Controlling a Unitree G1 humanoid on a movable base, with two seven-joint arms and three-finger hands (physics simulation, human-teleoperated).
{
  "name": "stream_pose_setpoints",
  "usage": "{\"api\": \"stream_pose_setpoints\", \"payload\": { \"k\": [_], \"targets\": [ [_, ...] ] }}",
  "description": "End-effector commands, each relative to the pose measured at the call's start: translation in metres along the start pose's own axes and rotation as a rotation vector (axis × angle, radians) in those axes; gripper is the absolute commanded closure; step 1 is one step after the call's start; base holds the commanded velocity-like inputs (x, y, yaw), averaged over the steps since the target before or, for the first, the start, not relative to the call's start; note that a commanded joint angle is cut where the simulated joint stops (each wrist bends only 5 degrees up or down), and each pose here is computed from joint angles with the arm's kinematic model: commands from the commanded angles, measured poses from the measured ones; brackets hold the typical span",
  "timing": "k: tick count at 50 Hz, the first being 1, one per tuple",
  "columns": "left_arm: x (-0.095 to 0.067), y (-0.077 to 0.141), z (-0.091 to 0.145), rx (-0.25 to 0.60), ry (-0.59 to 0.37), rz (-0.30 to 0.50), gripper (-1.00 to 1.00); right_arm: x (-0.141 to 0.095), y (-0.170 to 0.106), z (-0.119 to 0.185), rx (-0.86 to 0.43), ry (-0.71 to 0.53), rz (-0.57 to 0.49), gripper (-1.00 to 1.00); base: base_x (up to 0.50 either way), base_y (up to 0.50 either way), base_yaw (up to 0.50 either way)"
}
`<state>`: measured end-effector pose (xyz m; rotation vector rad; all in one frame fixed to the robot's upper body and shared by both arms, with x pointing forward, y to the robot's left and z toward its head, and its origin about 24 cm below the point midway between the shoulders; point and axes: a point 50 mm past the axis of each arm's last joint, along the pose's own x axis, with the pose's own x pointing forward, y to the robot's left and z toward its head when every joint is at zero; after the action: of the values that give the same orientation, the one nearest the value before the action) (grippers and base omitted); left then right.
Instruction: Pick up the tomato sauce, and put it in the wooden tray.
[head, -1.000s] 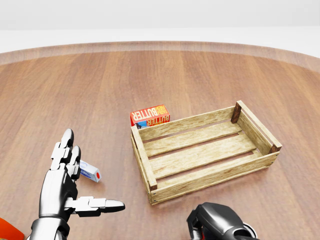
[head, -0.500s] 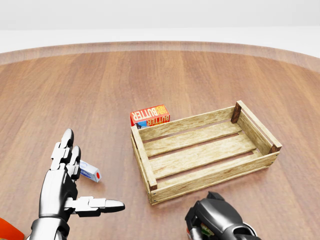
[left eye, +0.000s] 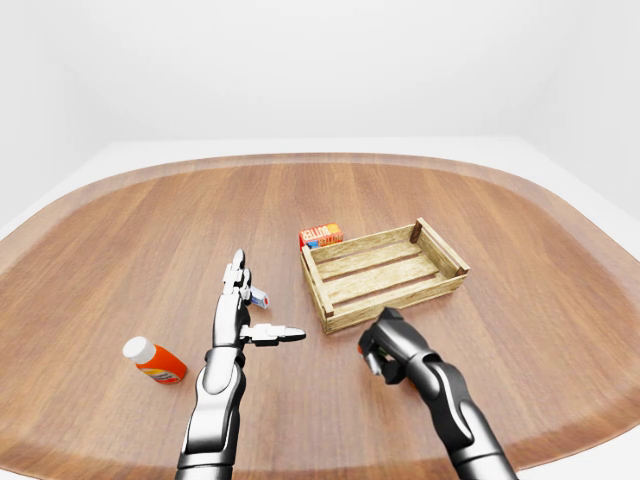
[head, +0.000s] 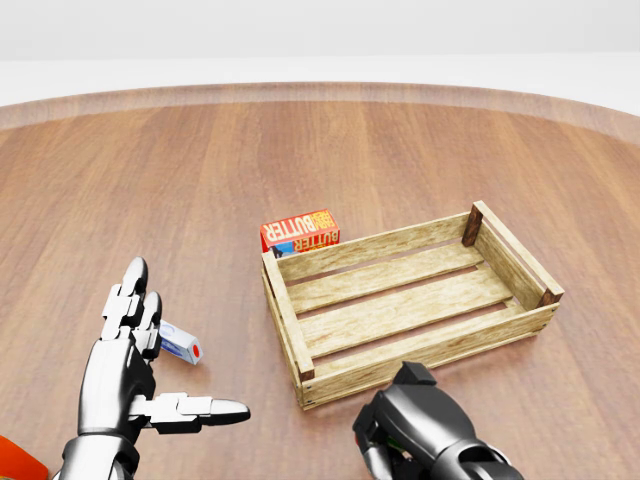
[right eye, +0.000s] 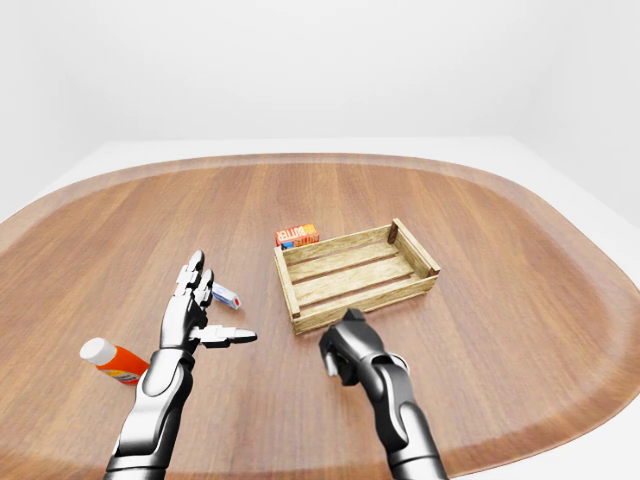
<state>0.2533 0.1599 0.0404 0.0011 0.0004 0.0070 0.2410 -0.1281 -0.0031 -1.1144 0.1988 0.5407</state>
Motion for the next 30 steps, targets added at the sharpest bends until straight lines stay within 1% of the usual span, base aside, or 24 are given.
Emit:
{"api": "stream_pose_setpoints", "payload": {
  "k": [1, 11, 21, 30],
  "targets": [
    [0.000, 0.000, 0.000, 0.001, 0.000, -0.001, -1.00, -0.005, -0.011, 0.015, -0.026, -0.048, -0.034, 1.00, 0.00, 0.00, 0.00],
    [0.000, 0.000, 0.000, 0.000, 0.000, 0.000, -1.00, -0.010, -0.019, 0.025, -0.042, -0.070, -0.053, 1.00, 0.00, 0.00, 0.00],
    [0.000, 0.000, 0.000, 0.000, 0.000, 0.000, -1.00, -0.019, -0.033, 0.036, -0.060, -0.091, -0.089, 1.00, 0.00, 0.00, 0.00],
    [0.000, 0.000, 0.000, 0.001, 0.000, 0.000, -1.00, -0.031, -0.062, 0.040, -0.060, -0.093, -0.173, 1.00, 0.00, 0.00, 0.00]
  ]
}}
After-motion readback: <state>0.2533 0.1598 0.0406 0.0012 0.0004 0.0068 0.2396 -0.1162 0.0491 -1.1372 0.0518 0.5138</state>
